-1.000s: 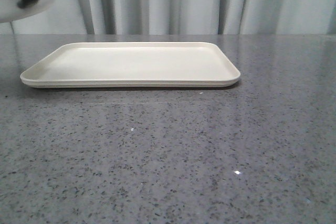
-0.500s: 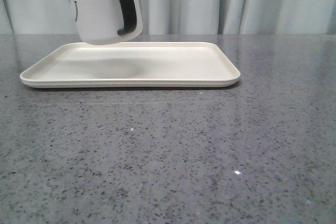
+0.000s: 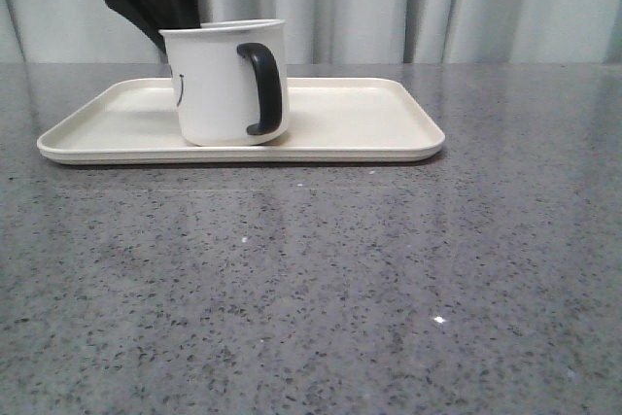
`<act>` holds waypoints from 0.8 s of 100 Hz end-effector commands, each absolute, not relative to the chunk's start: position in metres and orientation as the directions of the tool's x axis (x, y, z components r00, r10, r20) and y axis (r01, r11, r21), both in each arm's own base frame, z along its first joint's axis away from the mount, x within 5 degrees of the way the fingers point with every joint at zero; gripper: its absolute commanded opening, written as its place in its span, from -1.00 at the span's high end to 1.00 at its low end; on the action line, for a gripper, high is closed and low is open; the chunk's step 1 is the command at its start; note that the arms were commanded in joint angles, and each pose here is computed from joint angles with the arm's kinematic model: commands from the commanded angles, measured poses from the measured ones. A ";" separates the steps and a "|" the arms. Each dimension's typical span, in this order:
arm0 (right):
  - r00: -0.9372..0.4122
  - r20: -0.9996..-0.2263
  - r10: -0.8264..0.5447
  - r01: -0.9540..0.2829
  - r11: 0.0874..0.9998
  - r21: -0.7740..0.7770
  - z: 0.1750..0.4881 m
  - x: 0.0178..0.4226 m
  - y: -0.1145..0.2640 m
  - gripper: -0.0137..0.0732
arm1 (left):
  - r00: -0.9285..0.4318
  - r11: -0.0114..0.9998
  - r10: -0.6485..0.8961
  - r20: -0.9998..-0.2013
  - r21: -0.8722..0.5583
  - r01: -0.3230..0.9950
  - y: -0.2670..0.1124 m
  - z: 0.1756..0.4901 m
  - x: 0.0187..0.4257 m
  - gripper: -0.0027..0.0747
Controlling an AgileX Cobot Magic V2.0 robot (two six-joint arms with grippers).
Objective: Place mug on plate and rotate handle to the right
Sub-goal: 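Lower the white mug onto the cream tray with the left gripper, then open the left gripper and lift it out of the mug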
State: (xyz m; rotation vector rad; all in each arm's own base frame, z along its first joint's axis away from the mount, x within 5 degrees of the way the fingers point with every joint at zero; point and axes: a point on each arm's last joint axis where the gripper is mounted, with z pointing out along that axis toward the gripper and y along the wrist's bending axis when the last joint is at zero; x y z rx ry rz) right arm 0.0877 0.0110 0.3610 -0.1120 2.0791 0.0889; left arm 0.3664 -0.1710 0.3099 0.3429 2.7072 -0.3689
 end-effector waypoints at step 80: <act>-0.388 -0.921 -0.036 -0.113 0.994 0.009 0.378 0.092 0.011 -0.64 | -0.858 0.912 0.185 -0.478 -0.241 0.331 -0.175 0.338 0.359 0.77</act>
